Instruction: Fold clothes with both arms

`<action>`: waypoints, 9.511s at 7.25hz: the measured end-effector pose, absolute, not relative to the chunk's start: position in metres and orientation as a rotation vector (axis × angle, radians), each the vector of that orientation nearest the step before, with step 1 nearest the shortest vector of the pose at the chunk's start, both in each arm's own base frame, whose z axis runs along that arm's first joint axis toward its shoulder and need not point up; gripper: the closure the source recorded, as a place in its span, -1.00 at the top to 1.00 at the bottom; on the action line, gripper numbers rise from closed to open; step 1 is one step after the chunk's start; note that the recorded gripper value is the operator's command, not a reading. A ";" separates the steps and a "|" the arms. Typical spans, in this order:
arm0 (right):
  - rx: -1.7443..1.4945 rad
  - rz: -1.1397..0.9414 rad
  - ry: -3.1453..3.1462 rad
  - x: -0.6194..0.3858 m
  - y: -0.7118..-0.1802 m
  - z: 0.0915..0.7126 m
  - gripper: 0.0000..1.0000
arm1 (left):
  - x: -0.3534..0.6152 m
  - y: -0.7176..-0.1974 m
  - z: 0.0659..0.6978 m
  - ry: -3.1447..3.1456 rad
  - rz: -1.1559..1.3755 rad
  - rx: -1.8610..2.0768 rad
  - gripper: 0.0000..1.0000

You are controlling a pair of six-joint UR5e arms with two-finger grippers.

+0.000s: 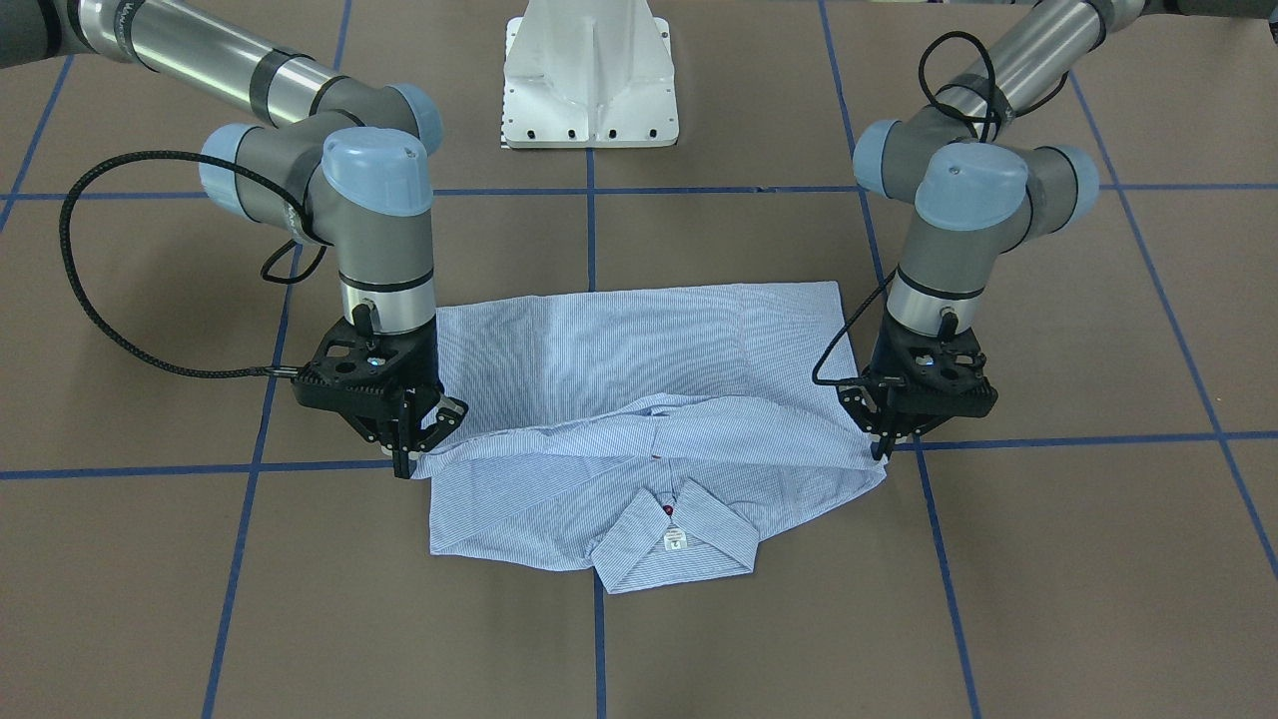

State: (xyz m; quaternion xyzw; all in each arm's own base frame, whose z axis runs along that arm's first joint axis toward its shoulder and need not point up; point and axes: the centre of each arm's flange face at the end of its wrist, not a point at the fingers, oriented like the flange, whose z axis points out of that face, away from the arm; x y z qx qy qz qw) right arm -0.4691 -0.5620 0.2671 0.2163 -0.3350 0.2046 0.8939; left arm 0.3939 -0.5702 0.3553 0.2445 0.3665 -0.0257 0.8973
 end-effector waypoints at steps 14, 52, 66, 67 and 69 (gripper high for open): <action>0.380 0.331 -0.766 -0.461 -0.628 0.251 1.00 | 0.363 -0.608 0.356 0.716 0.126 0.562 1.00; 0.262 0.508 -0.901 -0.564 -0.452 0.153 1.00 | 0.347 -0.713 0.454 0.613 0.096 0.712 1.00; 0.143 0.698 -0.793 -0.708 -0.425 0.162 0.66 | 0.339 -0.681 0.456 0.674 0.120 0.717 1.00; 0.138 0.707 -0.789 -0.710 -0.424 0.164 0.22 | 0.339 -0.681 0.456 0.676 0.122 0.716 1.00; 0.134 0.725 -0.794 -0.713 -0.421 0.160 -0.49 | 0.340 -0.681 0.455 0.678 0.124 0.716 1.00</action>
